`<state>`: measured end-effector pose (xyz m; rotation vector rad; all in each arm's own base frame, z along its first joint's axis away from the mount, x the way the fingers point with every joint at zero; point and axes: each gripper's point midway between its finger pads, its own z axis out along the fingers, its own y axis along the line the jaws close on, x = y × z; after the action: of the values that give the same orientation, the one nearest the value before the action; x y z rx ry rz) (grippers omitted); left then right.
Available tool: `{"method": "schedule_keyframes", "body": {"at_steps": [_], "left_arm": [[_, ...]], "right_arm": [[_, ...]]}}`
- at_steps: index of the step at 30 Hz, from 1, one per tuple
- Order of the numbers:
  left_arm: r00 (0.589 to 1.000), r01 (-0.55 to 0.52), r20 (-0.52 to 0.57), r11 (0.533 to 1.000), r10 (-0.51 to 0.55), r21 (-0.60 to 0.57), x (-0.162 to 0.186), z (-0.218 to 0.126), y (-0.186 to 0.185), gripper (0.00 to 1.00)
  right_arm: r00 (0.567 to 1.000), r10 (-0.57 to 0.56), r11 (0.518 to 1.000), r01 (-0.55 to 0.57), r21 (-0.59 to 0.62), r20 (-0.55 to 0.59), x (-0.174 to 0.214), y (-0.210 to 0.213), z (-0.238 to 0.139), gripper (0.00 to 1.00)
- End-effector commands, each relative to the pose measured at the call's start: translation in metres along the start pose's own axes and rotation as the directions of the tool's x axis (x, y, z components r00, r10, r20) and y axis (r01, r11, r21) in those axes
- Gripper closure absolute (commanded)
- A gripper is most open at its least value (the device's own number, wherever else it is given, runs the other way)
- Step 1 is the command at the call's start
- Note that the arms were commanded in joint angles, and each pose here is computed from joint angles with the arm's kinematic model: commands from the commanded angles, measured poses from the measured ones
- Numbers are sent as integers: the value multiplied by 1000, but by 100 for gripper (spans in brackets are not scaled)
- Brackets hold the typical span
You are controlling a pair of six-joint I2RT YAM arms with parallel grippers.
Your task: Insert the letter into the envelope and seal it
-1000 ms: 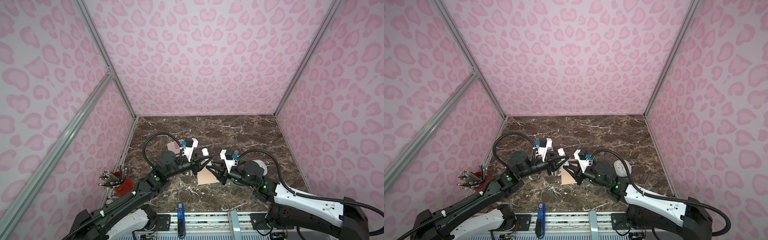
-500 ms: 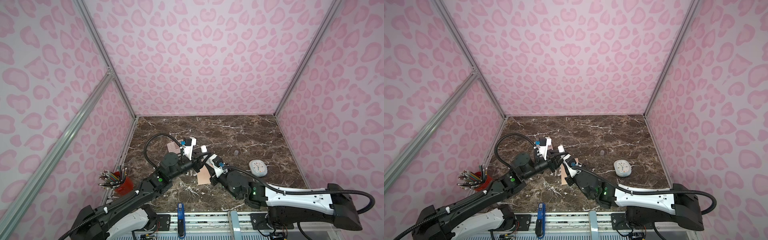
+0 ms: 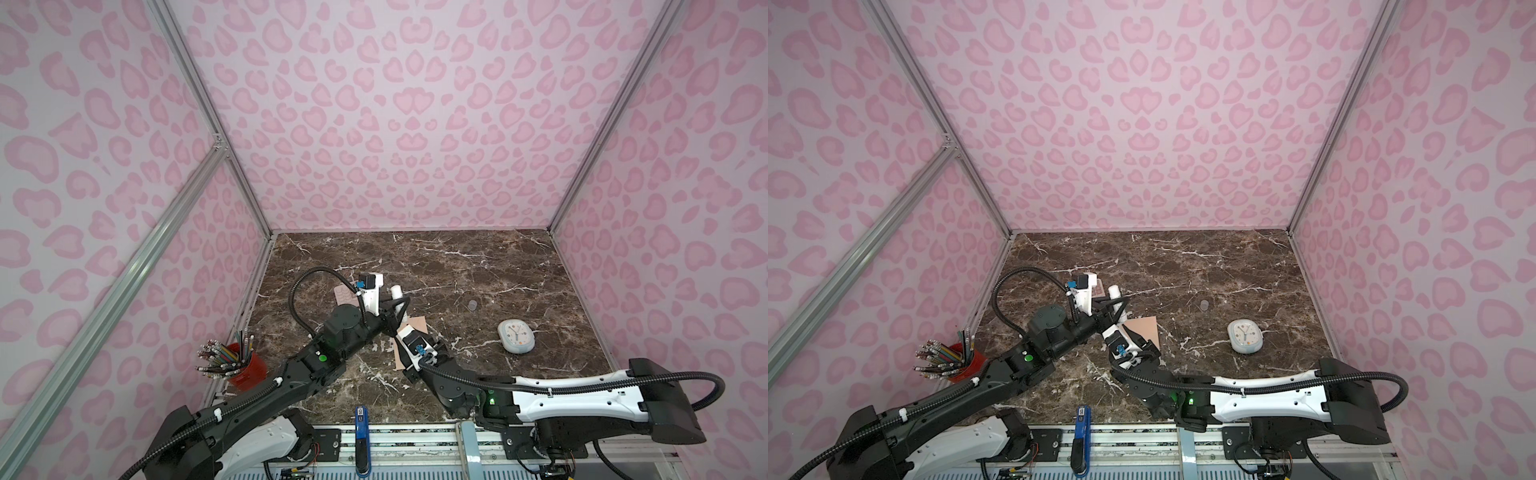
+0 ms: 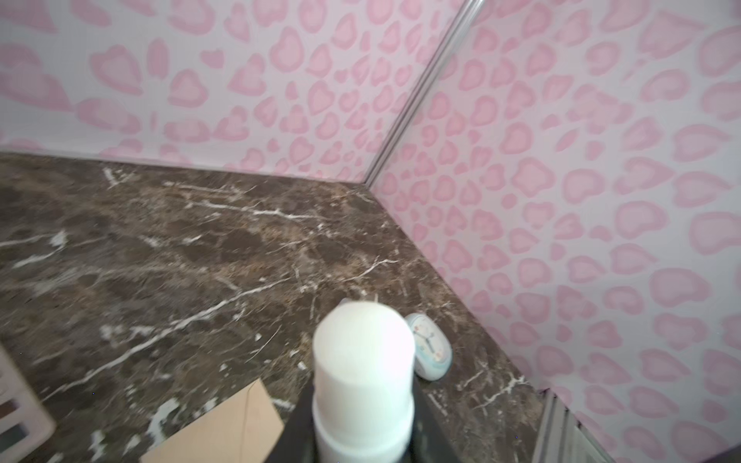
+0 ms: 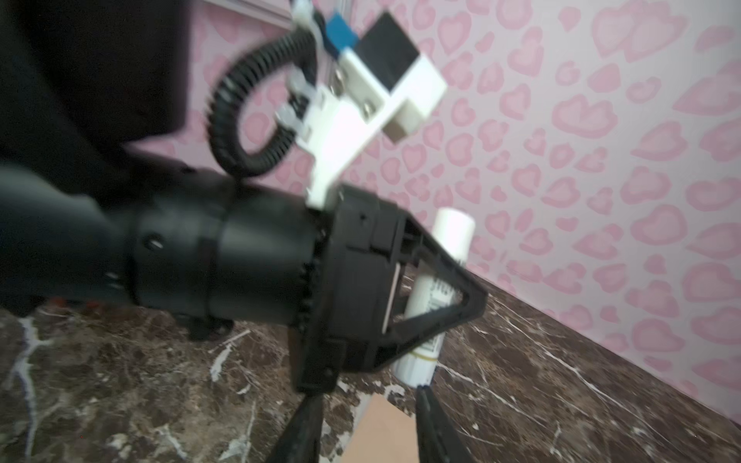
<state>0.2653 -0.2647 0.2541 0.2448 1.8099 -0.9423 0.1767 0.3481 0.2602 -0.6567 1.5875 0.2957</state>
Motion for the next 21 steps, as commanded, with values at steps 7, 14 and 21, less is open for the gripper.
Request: {"method": "schedule_keyframes", "body": {"at_steps": [7,14,21], "left_arm": [[998,-55,6,998,56,-27,-37,3,6,96],[999,-37,17,997,36,74,-74,6,5,96],[999,-25,52,943,9,331,-104,7,-15,96]], "right_arm": [[987,156,979,-158,-132,-27,3,-25,-5,51],[979,202,942,-198,-269,-13,-3,-46,-11,52],[955,298,873,-265,-410,16,-23,-60,3,56]]}}
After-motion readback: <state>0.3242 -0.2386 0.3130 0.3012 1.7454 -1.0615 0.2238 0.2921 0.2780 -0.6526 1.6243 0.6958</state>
